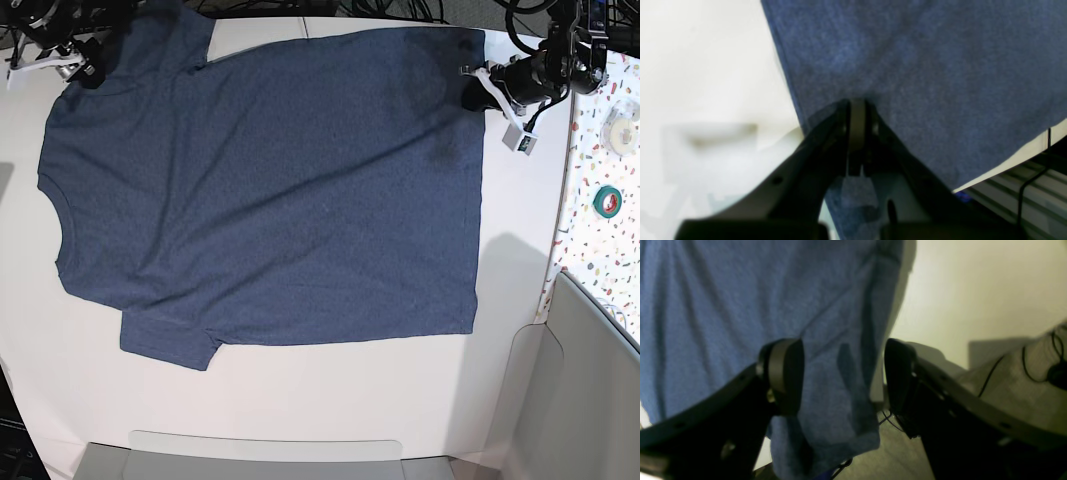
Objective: Layout the t-shirt on the table in an organized manner, then fold the t-shirt properly
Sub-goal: 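Hold the shirt corners with both grippers and stretch the shirt flat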
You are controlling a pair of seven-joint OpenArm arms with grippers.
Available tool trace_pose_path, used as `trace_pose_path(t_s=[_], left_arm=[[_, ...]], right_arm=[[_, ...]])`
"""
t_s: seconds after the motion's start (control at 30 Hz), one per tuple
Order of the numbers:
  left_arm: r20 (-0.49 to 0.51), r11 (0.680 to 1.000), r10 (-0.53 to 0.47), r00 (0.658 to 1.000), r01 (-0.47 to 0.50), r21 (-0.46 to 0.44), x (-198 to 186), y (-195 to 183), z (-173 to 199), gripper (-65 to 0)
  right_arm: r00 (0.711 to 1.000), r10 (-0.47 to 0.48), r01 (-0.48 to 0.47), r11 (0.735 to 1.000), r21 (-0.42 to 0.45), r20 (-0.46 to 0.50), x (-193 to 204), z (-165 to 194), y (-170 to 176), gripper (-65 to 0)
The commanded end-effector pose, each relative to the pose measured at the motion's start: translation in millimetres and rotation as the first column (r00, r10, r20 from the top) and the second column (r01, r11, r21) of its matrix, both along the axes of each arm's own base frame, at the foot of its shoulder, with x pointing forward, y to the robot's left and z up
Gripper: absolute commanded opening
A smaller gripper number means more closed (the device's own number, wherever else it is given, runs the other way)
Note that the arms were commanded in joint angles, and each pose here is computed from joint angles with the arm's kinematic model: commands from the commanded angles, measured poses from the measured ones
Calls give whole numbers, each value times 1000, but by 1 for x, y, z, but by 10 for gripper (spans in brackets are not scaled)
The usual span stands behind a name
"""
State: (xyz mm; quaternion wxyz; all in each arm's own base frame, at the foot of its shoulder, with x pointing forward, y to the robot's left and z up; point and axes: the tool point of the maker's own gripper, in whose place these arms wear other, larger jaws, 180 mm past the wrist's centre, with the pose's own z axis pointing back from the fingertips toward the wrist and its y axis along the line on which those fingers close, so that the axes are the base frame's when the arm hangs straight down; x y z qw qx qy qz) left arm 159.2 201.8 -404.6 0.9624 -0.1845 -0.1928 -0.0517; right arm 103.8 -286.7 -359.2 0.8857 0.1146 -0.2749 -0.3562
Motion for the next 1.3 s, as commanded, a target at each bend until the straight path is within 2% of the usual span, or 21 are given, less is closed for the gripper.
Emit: trace_pose_path(t_s=[0.0, 0.2, 0.43, 0.67, 0.77, 0.97, 1.17, 1.27], left_arm=[[23, 1000, -10, 1000, 10, 0, 4, 1, 6, -650], [23, 1000, 2, 1000, -2, -16, 4, -4, 5, -650], [21, 1000, 1, 1000, 0, -19, 3, -5, 5, -650], [21, 1000, 1, 1000, 0, -19, 3, -5, 5, -650], [22, 1000, 2, 1000, -1, -18, 3, -5, 5, -650], [47, 1000, -6, 999, 7, -19, 8, -7, 12, -650], [127, 1000, -28, 991, 29, -5, 21, -11, 35, -639], [154, 1000, -1, 988, -1, 13, 25, 1, 43, -551]], right_arm=[[1000, -1, 1, 1000, -29, 0, -1, 4, -5, -285], [999, -19, 14, 995, -96, -50, -3, -2, -15, -285], [998, -24, 16, 992, -127, -64, 0, -4, -21, -287], [989, 19, -19, 1000, -1, -144, -1, -48, -5, -298], [986, 25, -17, 999, 47, -165, -2, -63, 0, -394], [983, 112, -108, 994, 35, -148, -1, -62, 5, -639], [976, 150, -146, 989, 36, -159, 1, -63, 10, -650], [975, 150, -145, 989, 37, -165, -1, -64, 10, -650]])
